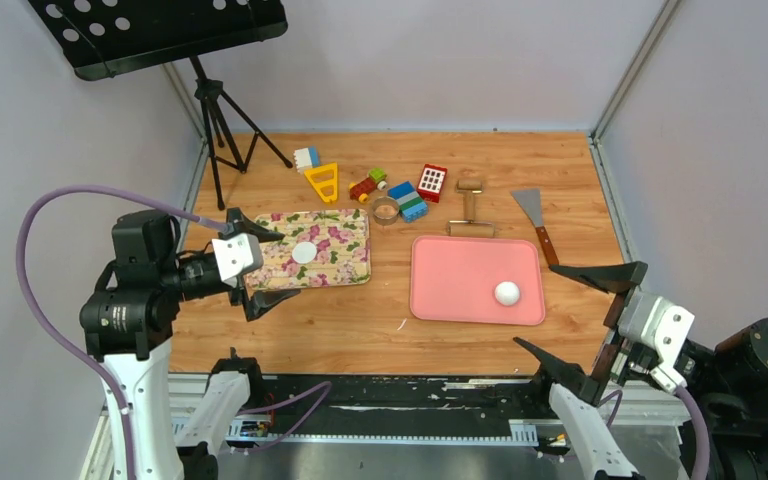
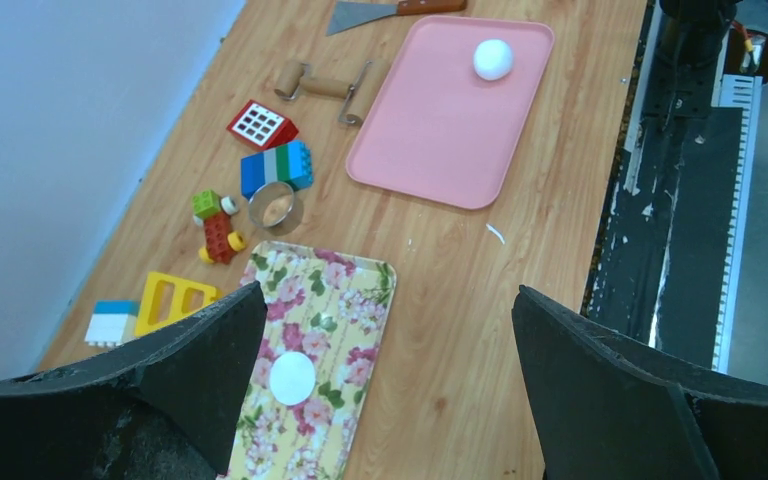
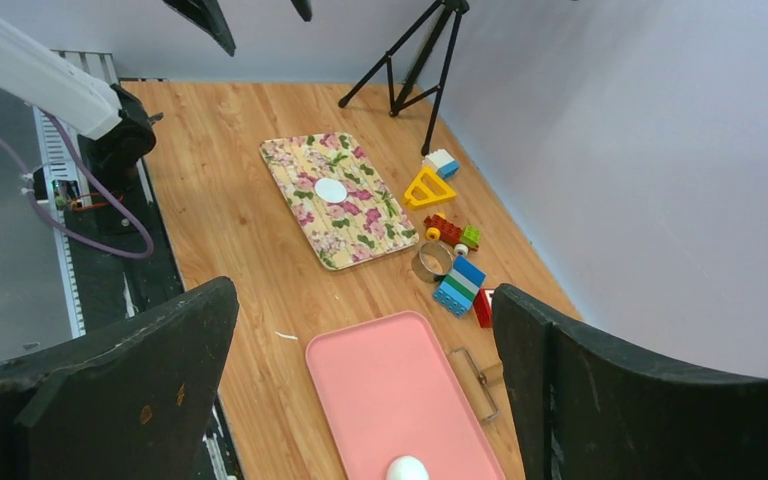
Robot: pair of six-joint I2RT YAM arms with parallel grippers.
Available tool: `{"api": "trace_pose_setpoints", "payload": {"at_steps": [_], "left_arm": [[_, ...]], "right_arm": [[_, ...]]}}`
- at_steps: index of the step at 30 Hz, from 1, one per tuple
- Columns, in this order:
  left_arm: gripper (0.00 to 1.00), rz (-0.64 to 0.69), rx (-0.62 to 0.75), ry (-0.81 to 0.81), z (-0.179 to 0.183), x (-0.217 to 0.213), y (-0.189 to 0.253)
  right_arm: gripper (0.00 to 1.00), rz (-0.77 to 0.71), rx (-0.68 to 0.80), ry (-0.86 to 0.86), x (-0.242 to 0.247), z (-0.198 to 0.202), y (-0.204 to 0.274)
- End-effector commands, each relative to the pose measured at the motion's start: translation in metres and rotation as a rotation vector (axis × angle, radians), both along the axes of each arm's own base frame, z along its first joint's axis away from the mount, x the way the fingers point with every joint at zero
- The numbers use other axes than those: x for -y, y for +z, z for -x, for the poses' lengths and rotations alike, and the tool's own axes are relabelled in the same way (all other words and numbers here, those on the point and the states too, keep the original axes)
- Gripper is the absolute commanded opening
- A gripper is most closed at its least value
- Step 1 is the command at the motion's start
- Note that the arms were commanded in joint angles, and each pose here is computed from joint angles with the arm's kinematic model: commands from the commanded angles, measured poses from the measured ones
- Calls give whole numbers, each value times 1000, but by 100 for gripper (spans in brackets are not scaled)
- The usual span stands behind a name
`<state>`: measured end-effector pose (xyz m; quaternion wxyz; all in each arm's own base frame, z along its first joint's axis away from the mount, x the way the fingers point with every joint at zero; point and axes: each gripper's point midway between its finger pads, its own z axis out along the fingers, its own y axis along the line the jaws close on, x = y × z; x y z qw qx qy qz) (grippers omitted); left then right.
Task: Roll out the dumpling wrappers from the dough
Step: Pick up the rolling pin from the center of the board.
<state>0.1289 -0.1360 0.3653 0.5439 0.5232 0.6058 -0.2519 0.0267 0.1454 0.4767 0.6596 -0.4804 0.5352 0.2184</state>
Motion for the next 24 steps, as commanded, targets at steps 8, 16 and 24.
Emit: {"api": "trace_pose_setpoints", "payload": {"at_steps": [8, 16, 24], "left_arm": [[100, 34, -20, -32, -5, 4, -3], [100, 95, -52, 365, -121, -31, -21], [100, -41, -94, 400, -156, -8, -90]], "right_arm": [[100, 36, 27, -32, 6, -40, -4], [100, -56, -13, -385, 49, -146, -13], [100, -29, -380, -426, 52, -260, -113]]}}
